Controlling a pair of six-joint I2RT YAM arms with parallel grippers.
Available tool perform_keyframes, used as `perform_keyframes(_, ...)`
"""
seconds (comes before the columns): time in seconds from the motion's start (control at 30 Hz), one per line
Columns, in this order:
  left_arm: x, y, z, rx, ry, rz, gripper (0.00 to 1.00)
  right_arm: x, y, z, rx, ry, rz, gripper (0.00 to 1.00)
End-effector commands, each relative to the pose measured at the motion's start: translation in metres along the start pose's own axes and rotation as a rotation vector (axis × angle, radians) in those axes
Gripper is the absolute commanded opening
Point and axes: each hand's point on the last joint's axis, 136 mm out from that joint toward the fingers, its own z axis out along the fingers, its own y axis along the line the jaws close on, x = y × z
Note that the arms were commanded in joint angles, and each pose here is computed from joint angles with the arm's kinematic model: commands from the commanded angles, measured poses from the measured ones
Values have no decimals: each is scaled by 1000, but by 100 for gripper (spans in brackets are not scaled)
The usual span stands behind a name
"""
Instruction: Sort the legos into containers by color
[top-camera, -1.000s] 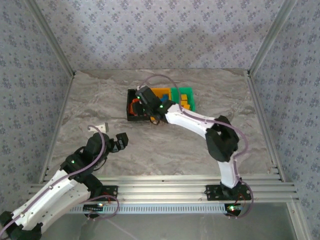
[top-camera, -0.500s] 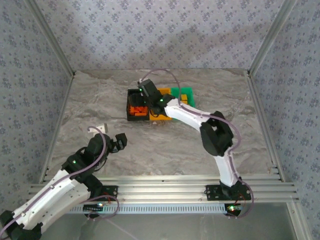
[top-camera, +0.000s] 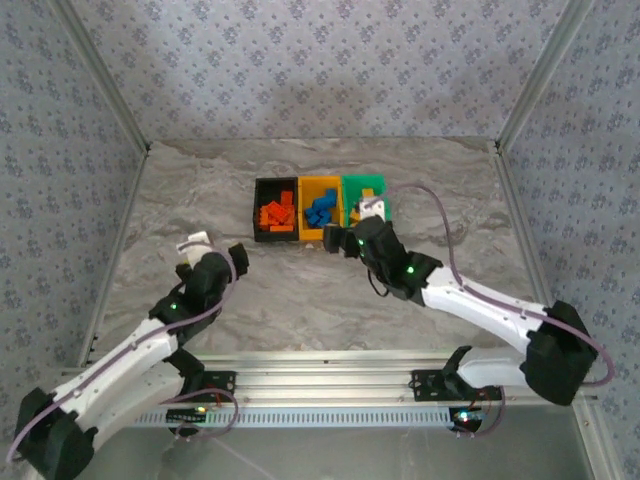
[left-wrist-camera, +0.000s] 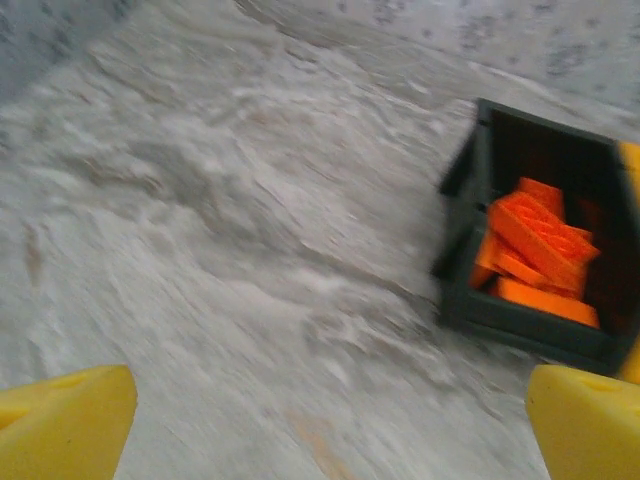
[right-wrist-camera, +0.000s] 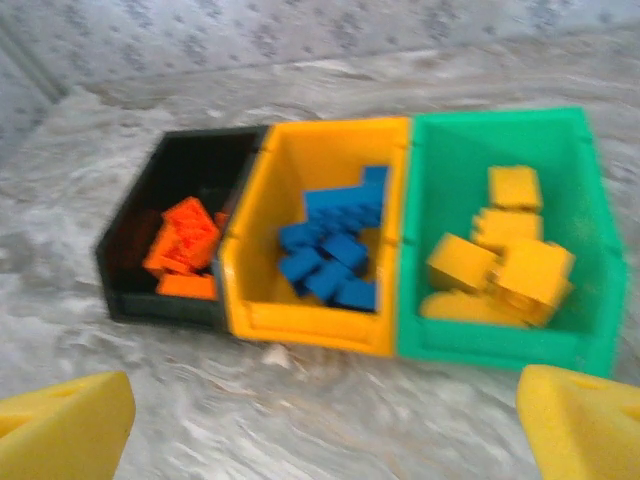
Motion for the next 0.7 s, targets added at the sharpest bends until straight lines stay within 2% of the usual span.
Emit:
perform_keyframes(0.0, -55, 4, 21, -109, -148, 102, 100, -8, -33, -17, 104, -94, 58, 100)
perform_keyframes(0.1, -62, 33, 57, -249, -129, 211, 100, -6, -54, -21, 146, -74, 77, 100)
perform_keyframes(0.23, -47, 66, 99, -346, -36, 309, 100, -1, -76, -19, 190, -25, 101, 100)
perform_keyframes(0.33, -36, 63, 116, -283, -90, 343, 100, 2, -90, -17, 212, -25, 124, 100)
perform_keyframes(0.5, -15, 50, 131, -124, -142, 294, 100, 3, -113, -19, 245, -61, 138, 100)
perform_keyframes(0.6, -12, 49, 132, -97, -126, 296, 100, 0, -125, -21, 247, -102, 149, 100)
perform_keyframes(0.67, -10, 45, 127, -54, -154, 294, 100, -5, -132, -23, 233, -144, 158, 100)
